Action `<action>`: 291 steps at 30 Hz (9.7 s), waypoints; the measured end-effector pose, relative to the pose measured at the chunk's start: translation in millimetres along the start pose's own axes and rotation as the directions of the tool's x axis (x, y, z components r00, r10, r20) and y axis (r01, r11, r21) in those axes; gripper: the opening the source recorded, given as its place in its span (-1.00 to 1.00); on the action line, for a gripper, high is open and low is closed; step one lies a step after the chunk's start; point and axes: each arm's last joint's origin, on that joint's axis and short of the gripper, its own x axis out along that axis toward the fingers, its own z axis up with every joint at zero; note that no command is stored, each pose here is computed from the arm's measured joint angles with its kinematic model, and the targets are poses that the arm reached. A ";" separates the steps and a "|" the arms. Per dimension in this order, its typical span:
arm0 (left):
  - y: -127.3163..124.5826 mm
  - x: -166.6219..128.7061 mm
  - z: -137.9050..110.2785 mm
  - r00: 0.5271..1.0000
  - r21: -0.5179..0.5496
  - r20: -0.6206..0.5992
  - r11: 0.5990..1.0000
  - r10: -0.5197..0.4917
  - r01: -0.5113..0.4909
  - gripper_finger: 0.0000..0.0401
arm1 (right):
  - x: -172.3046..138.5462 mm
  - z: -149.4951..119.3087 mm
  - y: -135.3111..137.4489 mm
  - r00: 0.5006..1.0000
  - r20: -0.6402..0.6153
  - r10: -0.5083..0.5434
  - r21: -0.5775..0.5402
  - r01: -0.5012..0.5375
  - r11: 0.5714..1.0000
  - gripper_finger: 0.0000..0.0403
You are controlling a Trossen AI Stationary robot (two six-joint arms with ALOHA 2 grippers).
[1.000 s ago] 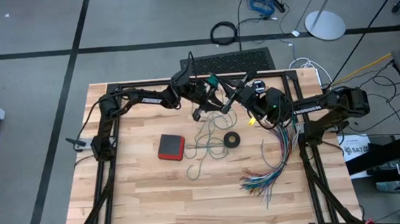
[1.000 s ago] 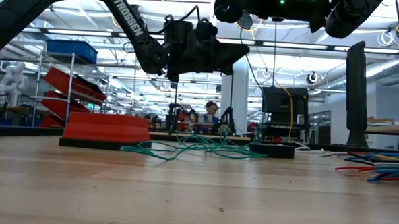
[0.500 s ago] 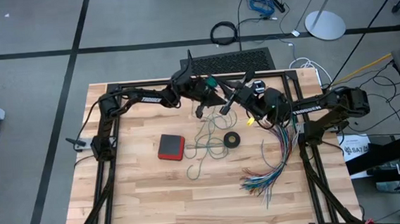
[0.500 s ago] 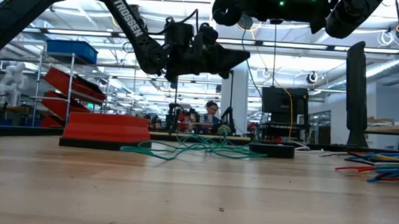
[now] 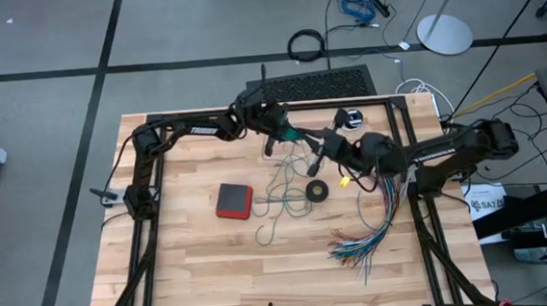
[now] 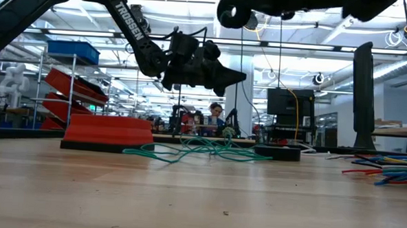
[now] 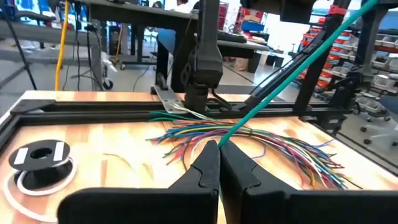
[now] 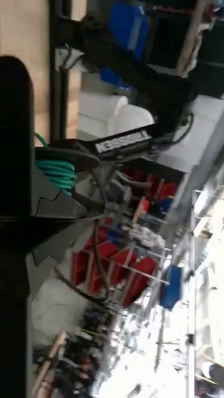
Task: Coiling cords
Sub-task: Coil the green wire cable on the spool
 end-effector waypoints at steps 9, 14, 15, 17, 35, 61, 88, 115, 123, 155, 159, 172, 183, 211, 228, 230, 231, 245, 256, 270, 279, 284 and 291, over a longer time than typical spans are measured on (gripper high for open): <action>0.1 -0.7 -5.5 0.999 -0.048 -0.035 0.999 -0.012 0.010 -1.00 | -17.0 -3.9 -1.6 0.977 -0.212 0.033 0.016 -0.030 0.999 -1.00; 0.9 -2.0 -5.7 0.999 -0.052 -0.037 0.999 -0.012 0.010 -1.00 | -25.8 -13.2 -4.5 0.936 -0.349 0.035 0.008 -0.035 0.999 -1.00; 0.9 -1.9 -5.7 0.999 -0.052 -0.037 0.999 -0.012 0.010 -1.00 | -26.9 -15.2 -5.1 0.928 -0.372 0.036 0.007 -0.036 0.999 -1.00; 0.8 -1.8 -5.7 0.999 -0.052 -0.037 0.999 -0.012 0.010 -1.00 | -29.2 -19.0 -6.4 0.910 -0.412 0.039 0.005 -0.040 0.999 -1.00; -3.5 4.4 -10.4 0.998 -0.100 -0.071 0.995 -0.001 -0.006 -1.00 | -35.5 -46.6 -18.0 0.781 -0.625 -0.026 -0.129 -0.071 0.989 -1.00; -15.8 36.8 15.5 0.999 -0.416 -0.026 0.908 0.041 -0.048 -1.00 | -8.2 -67.6 -16.3 0.770 -0.562 -0.302 -0.408 0.059 0.911 -1.00; -27.6 43.5 54.6 0.933 -0.262 0.321 0.962 0.163 -0.078 -0.96 | 17.0 -34.7 -50.1 0.869 -0.238 -0.433 -0.071 0.429 0.900 -1.00; -29.8 25.4 75.9 0.887 0.272 0.461 0.948 0.022 -0.165 -0.95 | 23.1 -6.2 -80.6 0.945 0.223 -0.240 0.395 0.138 0.908 -1.00; -21.4 13.2 71.7 0.922 0.331 0.379 0.942 -0.079 -0.055 -0.84 | 25.5 1.1 -83.8 0.936 0.266 -0.230 0.408 0.106 0.907 -1.00; -24.2 30.1 58.5 0.952 0.360 0.304 0.929 -0.029 -0.087 -0.58 | 38.3 30.7 -89.0 0.931 0.327 -0.161 0.361 0.035 0.932 -1.00; -24.1 31.1 57.6 0.954 0.363 0.299 0.927 -0.019 -0.095 -0.58 | 38.1 31.1 -88.3 0.931 0.331 -0.154 0.361 0.026 0.932 -1.00; -11.5 23.9 49.0 0.962 0.322 0.271 0.938 0.035 -0.125 -0.69 | 37.3 32.9 -83.2 0.931 0.347 -0.113 0.355 -0.019 0.935 -1.00; -1.4 13.2 46.0 0.968 0.306 0.245 0.943 0.056 -0.132 -0.97 | 38.7 28.8 -76.3 0.952 0.301 -0.056 0.340 -0.052 0.939 -1.00; 47.2 -59.0 36.1 0.975 0.067 0.164 0.985 0.148 -0.160 -1.00 | 9.9 -11.3 -71.8 0.902 -0.428 -0.056 -0.013 0.055 0.998 -1.00; 43.4 -51.2 33.5 0.982 -0.037 0.143 0.992 0.121 -0.117 -1.00 | 15.0 -42.7 -68.5 0.784 -0.590 -0.194 -0.264 0.041 0.964 -1.00; 40.8 -46.7 33.6 0.984 -0.062 0.142 0.993 0.110 -0.102 -1.00 | 20.7 -49.6 -67.5 0.770 -0.590 -0.242 -0.302 0.068 0.951 -1.00; 39.5 -44.4 33.6 0.984 -0.077 0.142 0.993 0.104 -0.094 -1.00 | 23.4 -52.9 -66.8 0.761 -0.586 -0.279 -0.329 0.091 0.940 -1.00; 29.4 -30.3 33.4 0.992 -0.219 0.127 0.976 0.011 0.017 -1.00 | 51.3 -72.2 -58.6 0.744 -0.458 -0.487 -0.455 0.274 0.847 -1.00; 48.6 -66.4 36.8 0.984 -0.216 0.156 0.975 0.090 -0.055 -1.00 | 37.2 -62.0 -47.1 0.803 -0.534 -0.263 -0.322 0.094 0.942 -1.00; 64.6 -92.6 23.3 0.977 -0.257 0.084 0.952 0.195 -0.168 -1.00 | 29.1 -36.9 -27.4 0.859 -0.450 -0.245 -0.389 0.058 0.919 -1.00; 69.4 -103.6 24.4 0.968 -0.250 0.094 0.946 0.234 -0.205 -1.00 | 21.8 -23.8 -19.8 0.880 -0.421 -0.221 -0.400 0.038 0.916 -1.00; 72.8 -112.4 24.3 0.962 -0.257 0.096 0.940 0.255 -0.223 -1.00 | 18.7 -24.2 -14.8 0.872 -0.438 -0.218 -0.395 0.031 0.918 -1.00; 72.8 -113.7 24.2 0.966 -0.276 0.095 0.938 0.242 -0.208 -1.00 | 16.6 -22.8 -13.8 0.850 -0.438 -0.292 -0.439 0.082 0.895 -1.00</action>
